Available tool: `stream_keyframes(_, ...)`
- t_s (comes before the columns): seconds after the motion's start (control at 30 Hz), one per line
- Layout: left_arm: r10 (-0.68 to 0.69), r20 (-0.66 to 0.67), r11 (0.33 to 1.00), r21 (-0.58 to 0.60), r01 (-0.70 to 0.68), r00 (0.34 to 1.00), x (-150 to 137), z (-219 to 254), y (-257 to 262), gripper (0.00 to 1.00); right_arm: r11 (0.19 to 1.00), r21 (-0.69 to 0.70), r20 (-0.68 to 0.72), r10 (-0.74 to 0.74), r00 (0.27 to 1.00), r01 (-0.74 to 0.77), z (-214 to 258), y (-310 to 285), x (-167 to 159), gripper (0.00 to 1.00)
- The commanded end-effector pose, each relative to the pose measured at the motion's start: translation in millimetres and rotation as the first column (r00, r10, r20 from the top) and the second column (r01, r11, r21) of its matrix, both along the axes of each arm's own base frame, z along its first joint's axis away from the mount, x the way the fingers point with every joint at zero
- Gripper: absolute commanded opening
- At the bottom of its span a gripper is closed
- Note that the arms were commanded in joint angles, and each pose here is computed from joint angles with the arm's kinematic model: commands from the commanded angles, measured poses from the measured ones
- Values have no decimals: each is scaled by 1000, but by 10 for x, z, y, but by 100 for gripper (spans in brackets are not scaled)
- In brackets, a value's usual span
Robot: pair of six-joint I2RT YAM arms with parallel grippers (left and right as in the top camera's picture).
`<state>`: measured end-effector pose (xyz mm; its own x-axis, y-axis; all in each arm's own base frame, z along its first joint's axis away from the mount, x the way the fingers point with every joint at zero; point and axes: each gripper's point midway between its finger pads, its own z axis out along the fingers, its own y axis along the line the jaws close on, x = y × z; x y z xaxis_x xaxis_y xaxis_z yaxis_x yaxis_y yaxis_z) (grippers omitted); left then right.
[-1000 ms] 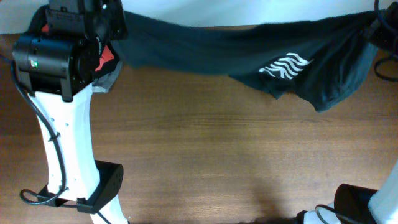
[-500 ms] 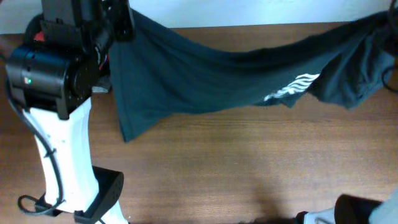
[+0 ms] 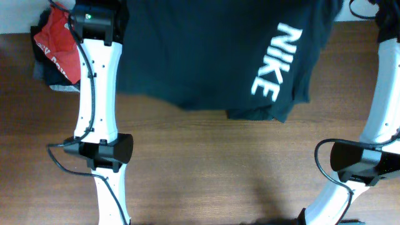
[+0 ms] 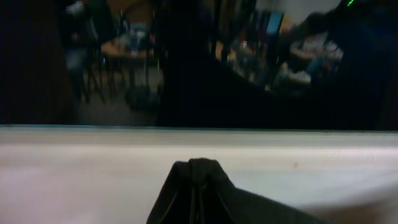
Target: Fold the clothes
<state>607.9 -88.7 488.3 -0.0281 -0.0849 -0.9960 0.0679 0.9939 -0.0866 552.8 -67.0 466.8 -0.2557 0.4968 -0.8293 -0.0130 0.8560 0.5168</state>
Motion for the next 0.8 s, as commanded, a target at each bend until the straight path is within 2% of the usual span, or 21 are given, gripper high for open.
stream_keyframes(0.0,-26,169,1000,14,24,985,-523,822,82,1,999,-40,214,11,977,-3,1020,33,-667,4)
stream_keyframes(0.13,-26,125,1000,21,24,992,-786,898,127,1,996,-87,210,14,978,5,1154,26,-982,4)
stream_keyframes(0.2,-27,59,999,30,25,998,-855,782,139,1,996,-94,143,14,990,-1,1001,31,-1032,4)
stream_keyframes(0.3,-16,-111,998,55,22,994,-903,377,165,4,994,-109,-6,20,1000,-21,610,30,-1059,5)
stream_keyframes(0.37,7,-251,997,79,13,968,-931,6,202,6,993,-116,-128,6,992,-21,277,-12,-1071,19)
stream_keyframes(0.5,30,-513,993,116,35,858,-1051,-743,229,18,998,-69,-393,-34,919,8,-422,-78,-1158,49)
stream_keyframes(0.53,36,-576,993,115,38,817,-1088,-940,232,19,999,-50,-461,-29,887,6,-611,-67,-1194,58)
stream_keyframes(0.57,44,-637,994,101,28,770,-1134,-1138,236,24,999,-33,-513,-20,858,3,-757,-55,-1231,73)
stream_keyframes(0.6,49,-684,996,90,17,728,-1168,-1304,238,31,1000,-13,-570,-8,822,1,-918,-39,-1277,79)
stream_keyframes(0.63,51,-726,997,81,12,686,-1201,-1464,234,36,1000,3,-615,1,788,2,-1048,-27,-1321,83)
stream_keyframes(0.77,76,-847,997,69,-33,525,-1339,-2012,251,37,999,33,-742,13,671,17,-1427,-16,-1490,83)
